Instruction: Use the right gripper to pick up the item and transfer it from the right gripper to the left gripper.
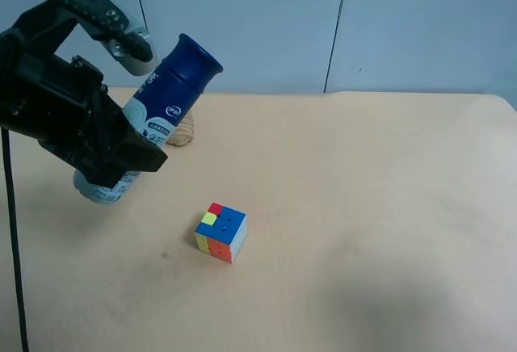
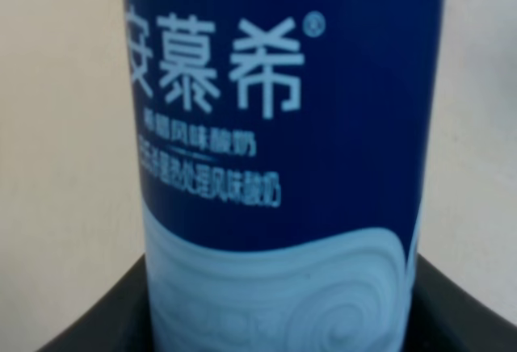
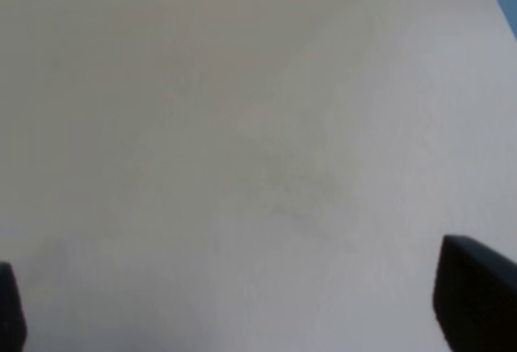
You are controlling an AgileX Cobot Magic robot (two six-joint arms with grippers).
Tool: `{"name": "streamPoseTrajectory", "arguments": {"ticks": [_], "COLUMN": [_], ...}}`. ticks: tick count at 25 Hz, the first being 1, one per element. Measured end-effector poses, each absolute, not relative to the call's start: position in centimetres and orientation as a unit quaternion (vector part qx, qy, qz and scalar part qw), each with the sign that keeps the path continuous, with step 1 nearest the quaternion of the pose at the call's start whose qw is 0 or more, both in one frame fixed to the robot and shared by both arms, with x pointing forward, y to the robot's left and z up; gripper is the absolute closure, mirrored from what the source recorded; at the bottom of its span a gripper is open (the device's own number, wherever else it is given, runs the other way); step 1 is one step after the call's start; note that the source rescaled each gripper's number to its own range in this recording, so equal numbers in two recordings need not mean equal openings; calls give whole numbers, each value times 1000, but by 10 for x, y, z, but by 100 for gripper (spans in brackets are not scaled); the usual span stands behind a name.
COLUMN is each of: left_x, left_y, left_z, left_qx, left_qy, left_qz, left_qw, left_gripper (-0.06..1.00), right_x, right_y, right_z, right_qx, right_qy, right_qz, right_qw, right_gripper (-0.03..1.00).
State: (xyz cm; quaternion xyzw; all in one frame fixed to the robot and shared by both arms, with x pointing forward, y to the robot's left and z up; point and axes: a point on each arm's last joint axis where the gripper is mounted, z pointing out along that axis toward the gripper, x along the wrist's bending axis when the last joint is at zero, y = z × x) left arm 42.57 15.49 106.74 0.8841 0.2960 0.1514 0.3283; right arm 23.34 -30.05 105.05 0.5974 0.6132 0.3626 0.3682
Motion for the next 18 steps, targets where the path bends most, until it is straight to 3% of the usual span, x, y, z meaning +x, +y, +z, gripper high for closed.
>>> {"name": "streamPoseTrajectory", "arguments": {"ticks": [10,18], "left_x": [455,488], "left_y": [148,186], "left_z": [1070,1094], "left_qx": [891,855], "left_qy": [362,465], "left_qz": [123,110], "left_qw": [244,199], "left_gripper": [89,89], "right_x": [233,233], "right_y": [-300,-300], "right_z": [1051,1051], "right_qx": [597,597], "right_qy": [613,613], "right_qz": [363,363], "right_qw": [368,368], "right_gripper": [-3,-3]}}
